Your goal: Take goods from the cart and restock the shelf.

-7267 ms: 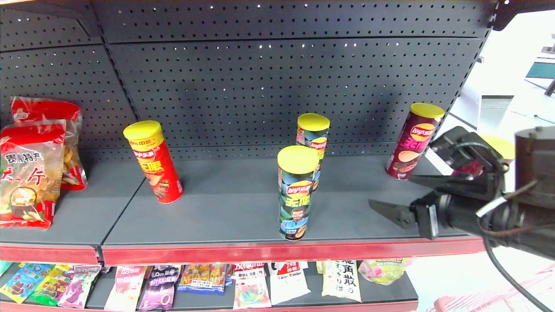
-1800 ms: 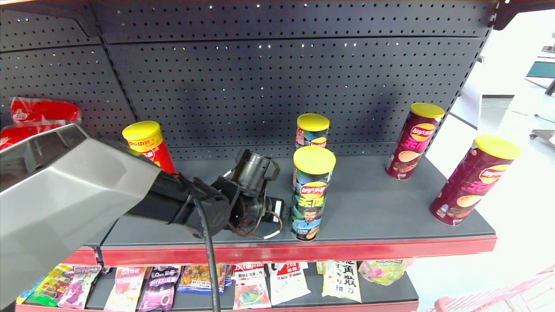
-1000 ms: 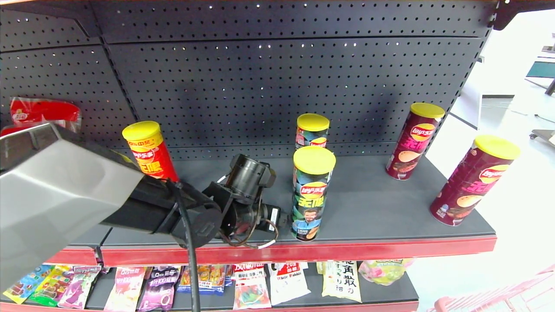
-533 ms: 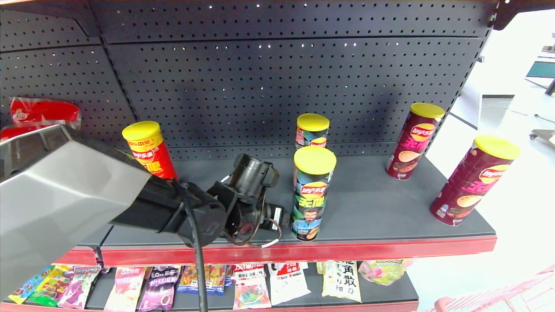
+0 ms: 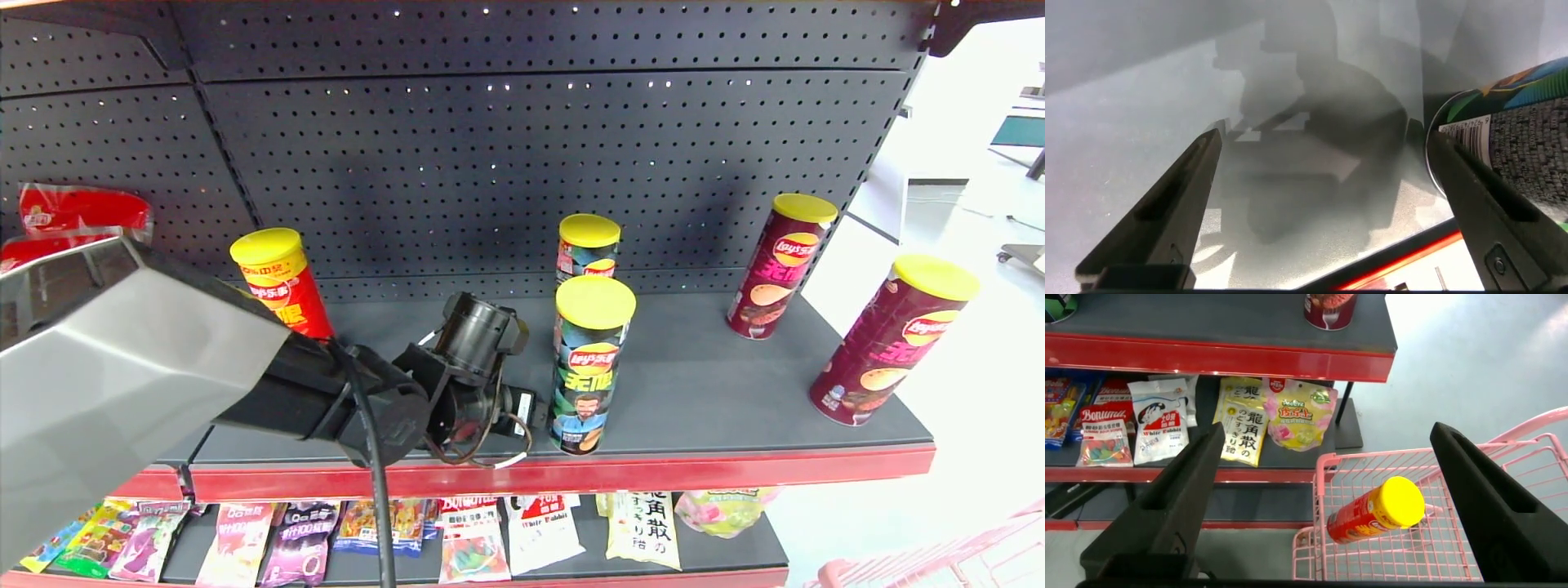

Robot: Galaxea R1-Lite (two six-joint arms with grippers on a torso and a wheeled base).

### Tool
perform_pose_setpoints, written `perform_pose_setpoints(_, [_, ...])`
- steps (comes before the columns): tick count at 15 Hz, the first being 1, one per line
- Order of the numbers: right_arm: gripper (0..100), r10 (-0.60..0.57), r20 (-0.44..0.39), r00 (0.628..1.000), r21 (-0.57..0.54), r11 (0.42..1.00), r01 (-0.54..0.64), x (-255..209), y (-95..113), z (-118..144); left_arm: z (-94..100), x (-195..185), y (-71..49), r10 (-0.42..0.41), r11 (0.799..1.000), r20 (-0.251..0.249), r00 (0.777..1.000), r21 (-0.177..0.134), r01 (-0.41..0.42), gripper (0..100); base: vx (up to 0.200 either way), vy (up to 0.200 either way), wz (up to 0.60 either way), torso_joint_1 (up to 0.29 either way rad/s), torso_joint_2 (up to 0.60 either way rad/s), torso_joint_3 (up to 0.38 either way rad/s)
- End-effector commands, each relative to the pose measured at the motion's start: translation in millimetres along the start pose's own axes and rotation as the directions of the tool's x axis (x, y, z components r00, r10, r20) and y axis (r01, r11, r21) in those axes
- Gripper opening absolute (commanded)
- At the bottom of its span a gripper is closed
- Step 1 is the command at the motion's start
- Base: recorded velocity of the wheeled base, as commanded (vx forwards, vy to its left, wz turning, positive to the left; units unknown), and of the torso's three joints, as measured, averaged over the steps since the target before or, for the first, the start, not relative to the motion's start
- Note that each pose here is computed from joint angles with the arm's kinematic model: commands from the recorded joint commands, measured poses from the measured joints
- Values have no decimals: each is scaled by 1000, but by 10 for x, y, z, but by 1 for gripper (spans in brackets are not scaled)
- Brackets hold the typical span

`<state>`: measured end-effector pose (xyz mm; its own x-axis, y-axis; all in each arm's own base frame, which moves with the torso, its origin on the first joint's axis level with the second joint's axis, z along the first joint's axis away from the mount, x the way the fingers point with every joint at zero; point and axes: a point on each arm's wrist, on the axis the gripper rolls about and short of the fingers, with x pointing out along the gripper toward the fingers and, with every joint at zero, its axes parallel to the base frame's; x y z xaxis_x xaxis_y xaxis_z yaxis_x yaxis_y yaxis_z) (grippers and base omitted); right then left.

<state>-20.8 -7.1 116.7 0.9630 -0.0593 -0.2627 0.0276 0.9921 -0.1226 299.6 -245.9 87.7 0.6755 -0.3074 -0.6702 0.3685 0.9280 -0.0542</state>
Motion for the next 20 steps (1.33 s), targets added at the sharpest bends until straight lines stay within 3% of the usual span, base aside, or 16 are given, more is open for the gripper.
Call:
perform_pose_setpoints(1, [100, 1, -4, 1000, -1, 1000, -1, 4, 1, -3, 4, -7, -2, 0, 1000, 2, 1000, -1, 0, 100, 0, 0, 0, 0, 0, 0])
perform_pose_setpoints(4, [100, 4, 1, 1000, -2, 1000, -4, 1, 0, 6, 103, -282, 84, 6, 1000, 23, 1000, -13, -6, 100, 0, 0, 0, 0, 0, 0])
perform_pose_setpoints(5, [100, 4, 1, 1000, -2, 1000, -4, 1, 0, 1, 169, -596, 254, 29, 999, 35, 999, -40, -28, 100, 0, 0, 0, 0, 0, 0])
perform_pose_setpoints(7, [100, 6, 12, 1000, -6, 1000, -6, -11, -2, -16, 91, -1175, 601, 84, 993, 76, 994, -84, -78, 100, 0, 0, 0, 0, 0, 0])
perform_pose_setpoints(9, [100, 6, 15, 1000, -17, 1000, -5, -12, 1, -45, -292, -1909, 914, 135, 987, 117, 984, -101, -123, 100, 0, 0, 0, 0, 0, 0])
perform_pose_setpoints(10, [100, 12, 11, 1000, -19, 1000, -12, -4, 2, -63, -511, -2175, 1003, 155, 985, 123, 980, -98, -143, 100, 0, 0, 0, 0, 0, 0])
perform_pose_setpoints(11, [100, 12, 11, 1000, -21, 1000, -12, -1, 6, -111, -872, -2571, 1093, 179, 981, 147, 973, -98, -165, 100, 0, 0, 0, 0, 0, 0])
perform_pose_setpoints(14, [100, 14, -2, 1000, -32, 999, -14, 22, 16, -183, -1721, -3321, 1171, 181, 983, 187, 966, -63, -172, 100, 0, 0, 0, 0, 0, 0])
perform_pose_setpoints(15, [100, 13, -1, 1000, -31, 999, -13, 21, 16, -182, -1822, -3373, 1181, 185, 982, 190, 964, -62, -176, 100, 0, 0, 0, 0, 0, 0])
perform_pose_setpoints(16, [100, 11, -1, 1000, -31, 999, -11, 21, 17, -193, -2084, -3480, 1204, 190, 981, 221, 957, -72, -178, 100, 0, 0, 0, 0, 0, 0])
perform_pose_setpoints(17, [100, 2, -3, 1000, -29, 1000, -2, 23, 16, -202, -2199, -3505, 1213, 197, 980, 244, 950, -80, -183, 100, 0, 0, 0, 0, 0, 0])
perform_pose_setpoints(18, [100, -16, 1, 1000, -30, 999, 16, 15, 17, -187, -2381, -3436, 1214, 356, 932, 231, 905, -157, -327, 100, 0, 0, 0, 0, 0, 0])
perform_pose_setpoints(20, [100, -30, 6, 1000, -26, 999, 30, 4, 18, -168, -2528, -3312, 1143, 486, 860, 191, 853, -278, -428, 100, 0, 0, 0, 0, 0, 0])
